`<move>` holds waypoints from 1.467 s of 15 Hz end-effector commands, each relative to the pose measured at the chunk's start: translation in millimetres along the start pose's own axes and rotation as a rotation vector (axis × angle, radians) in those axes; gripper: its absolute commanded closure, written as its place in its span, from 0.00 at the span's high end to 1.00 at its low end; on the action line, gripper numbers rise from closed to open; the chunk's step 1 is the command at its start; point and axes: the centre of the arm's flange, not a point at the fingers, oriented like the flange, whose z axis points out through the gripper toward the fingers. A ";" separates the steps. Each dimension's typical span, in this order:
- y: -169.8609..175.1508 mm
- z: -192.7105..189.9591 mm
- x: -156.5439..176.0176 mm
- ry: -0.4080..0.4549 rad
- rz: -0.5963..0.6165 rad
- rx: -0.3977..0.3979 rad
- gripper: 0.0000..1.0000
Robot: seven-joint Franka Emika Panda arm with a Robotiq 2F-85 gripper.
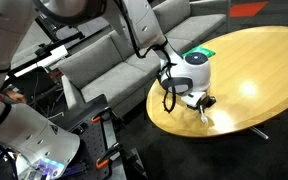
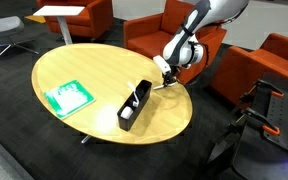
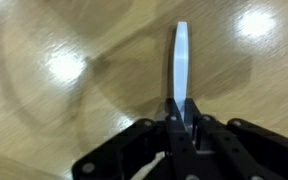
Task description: Move the fork on the table to the left
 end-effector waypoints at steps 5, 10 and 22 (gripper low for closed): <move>95.0 -83.4 14.3 0.092 -0.179 -0.033 0.03; 145.5 -80.8 -14.7 0.042 -0.296 -0.002 0.03; 148.4 -58.8 -59.1 -0.017 -0.298 0.014 0.39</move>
